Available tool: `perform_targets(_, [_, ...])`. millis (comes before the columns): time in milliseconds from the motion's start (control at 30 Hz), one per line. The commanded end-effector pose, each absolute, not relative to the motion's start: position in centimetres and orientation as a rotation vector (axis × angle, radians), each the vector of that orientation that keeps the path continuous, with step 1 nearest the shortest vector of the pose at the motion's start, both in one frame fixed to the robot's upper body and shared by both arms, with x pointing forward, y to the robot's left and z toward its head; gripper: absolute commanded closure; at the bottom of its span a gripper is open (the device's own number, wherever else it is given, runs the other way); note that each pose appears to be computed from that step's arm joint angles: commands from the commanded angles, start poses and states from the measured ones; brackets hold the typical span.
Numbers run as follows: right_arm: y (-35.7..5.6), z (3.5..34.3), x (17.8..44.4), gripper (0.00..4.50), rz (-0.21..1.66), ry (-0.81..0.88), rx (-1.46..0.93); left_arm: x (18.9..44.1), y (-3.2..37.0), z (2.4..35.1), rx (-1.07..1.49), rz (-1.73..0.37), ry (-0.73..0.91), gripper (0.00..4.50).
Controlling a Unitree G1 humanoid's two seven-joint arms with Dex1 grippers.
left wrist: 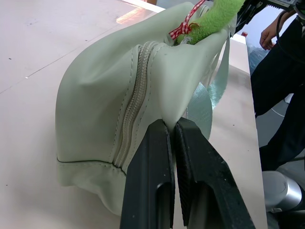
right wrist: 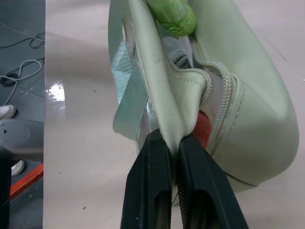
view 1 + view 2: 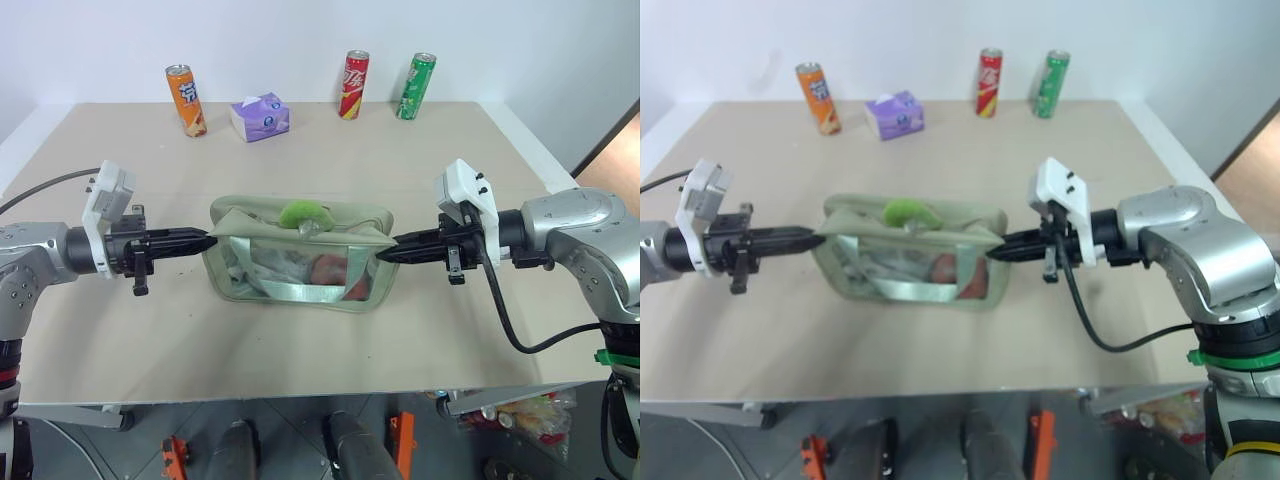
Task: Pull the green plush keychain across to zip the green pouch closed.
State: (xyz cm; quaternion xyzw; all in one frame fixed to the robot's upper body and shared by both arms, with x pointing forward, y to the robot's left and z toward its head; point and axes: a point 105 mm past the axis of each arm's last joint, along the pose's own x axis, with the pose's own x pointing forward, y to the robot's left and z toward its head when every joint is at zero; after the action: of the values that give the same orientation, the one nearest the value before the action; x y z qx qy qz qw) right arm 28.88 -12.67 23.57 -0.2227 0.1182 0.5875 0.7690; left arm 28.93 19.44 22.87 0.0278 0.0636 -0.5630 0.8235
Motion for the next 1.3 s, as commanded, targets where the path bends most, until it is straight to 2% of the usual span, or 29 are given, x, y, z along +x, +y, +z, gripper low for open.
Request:
perform_targets(33, [-12.7,25.3,28.4,4.50,1.264,0.187,-0.512,28.9,19.2,24.1,0.088,-1.208,0.079,4.45])
perform_targets(233, [-12.6,25.7,28.5,4.50,1.274,0.172,-0.479,29.0,19.0,23.8,0.095,-1.210,0.085,4.45])
perform_targets(300, [-12.5,25.8,27.5,3.75,1.330,0.187,-0.470,28.9,19.0,23.8,0.098,-1.212,0.085,4.50])
perform_targets(333, [-12.6,25.8,27.0,3.54,1.350,0.190,-0.477,28.9,19.0,23.8,0.100,-1.213,0.085,4.50])
perform_targets(433, [-12.8,26.2,27.3,2.46,1.321,0.176,-0.476,29.0,19.0,23.8,0.101,-1.213,0.083,4.50])
perform_targets(567, [-15.2,28.4,25.3,1.09,1.385,0.151,-0.493,29.0,18.9,23.8,0.106,-1.216,0.082,4.50])
perform_targets(700, [-15.9,32.1,26.4,1.09,1.301,-0.015,-0.512,29.0,18.8,23.9,0.103,-1.218,0.077,4.50])
perform_targets(833, [-14.6,35.9,28.4,1.09,1.202,-0.207,-0.457,29.1,18.8,23.9,0.103,-1.219,0.072,4.50])
perform_targets(1033, [-11.3,33.4,28.9,1.09,1.277,-0.177,-0.578,29.1,18.6,24.0,0.104,-1.222,0.062,4.50])
perform_targets(1300, [-9.3,31.1,30.0,1.09,1.362,-0.133,-0.730,29.0,18.6,24.2,0.105,-1.220,0.053,4.50])
